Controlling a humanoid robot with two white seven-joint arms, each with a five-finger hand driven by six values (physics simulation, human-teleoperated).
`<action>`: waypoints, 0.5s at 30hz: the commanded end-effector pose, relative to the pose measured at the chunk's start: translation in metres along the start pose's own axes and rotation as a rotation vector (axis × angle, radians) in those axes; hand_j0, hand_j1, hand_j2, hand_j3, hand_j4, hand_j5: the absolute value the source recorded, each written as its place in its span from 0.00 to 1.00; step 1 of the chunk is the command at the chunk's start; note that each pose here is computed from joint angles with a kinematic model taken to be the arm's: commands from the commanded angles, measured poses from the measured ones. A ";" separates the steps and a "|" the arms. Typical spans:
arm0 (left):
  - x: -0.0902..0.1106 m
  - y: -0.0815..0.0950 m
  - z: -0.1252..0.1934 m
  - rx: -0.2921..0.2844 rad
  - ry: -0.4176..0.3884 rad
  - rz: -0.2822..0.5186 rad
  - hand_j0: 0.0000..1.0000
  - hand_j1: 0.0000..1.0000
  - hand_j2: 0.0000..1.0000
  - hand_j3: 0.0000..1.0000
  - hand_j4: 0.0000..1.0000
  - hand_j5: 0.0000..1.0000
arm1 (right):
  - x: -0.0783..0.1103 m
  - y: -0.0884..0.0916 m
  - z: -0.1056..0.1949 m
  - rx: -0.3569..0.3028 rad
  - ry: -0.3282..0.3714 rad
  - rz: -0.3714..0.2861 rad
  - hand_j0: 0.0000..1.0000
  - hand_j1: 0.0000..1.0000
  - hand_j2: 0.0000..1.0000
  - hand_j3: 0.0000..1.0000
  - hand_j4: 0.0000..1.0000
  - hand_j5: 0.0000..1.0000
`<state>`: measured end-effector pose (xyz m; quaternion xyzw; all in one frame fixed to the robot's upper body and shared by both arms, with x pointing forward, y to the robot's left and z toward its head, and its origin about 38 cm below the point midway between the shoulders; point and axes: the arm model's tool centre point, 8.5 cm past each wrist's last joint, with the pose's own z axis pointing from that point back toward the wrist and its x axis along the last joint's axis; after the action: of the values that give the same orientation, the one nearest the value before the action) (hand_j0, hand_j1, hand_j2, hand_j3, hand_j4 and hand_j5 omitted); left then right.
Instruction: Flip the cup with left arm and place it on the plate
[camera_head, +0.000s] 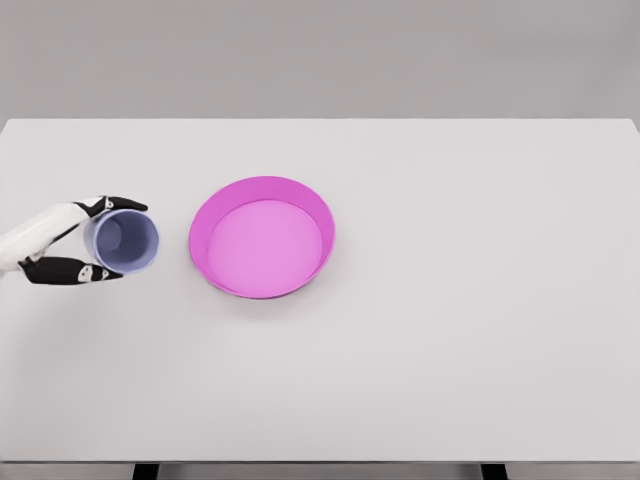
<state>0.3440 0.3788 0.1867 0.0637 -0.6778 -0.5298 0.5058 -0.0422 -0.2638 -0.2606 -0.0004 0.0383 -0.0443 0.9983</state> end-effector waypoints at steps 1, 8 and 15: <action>0.002 0.002 -0.002 0.028 -0.021 0.044 0.78 0.78 0.78 0.78 0.78 0.78 | 0.000 0.000 0.000 0.000 0.000 0.000 1.00 1.00 1.00 1.00 1.00 1.00; 0.007 -0.005 -0.011 0.073 -0.076 0.132 0.78 0.78 0.78 0.78 0.78 0.78 | 0.000 0.000 0.000 0.000 0.000 0.000 1.00 1.00 1.00 1.00 1.00 1.00; 0.014 -0.008 -0.024 0.122 -0.130 0.211 0.78 0.78 0.78 0.78 0.78 0.78 | 0.000 0.000 0.000 0.000 0.000 0.000 1.00 1.00 1.00 1.00 1.00 1.00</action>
<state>0.3518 0.3547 0.1882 0.0002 -0.7363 -0.4490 0.5062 -0.0421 -0.2638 -0.2606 -0.0004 0.0382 -0.0443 0.9983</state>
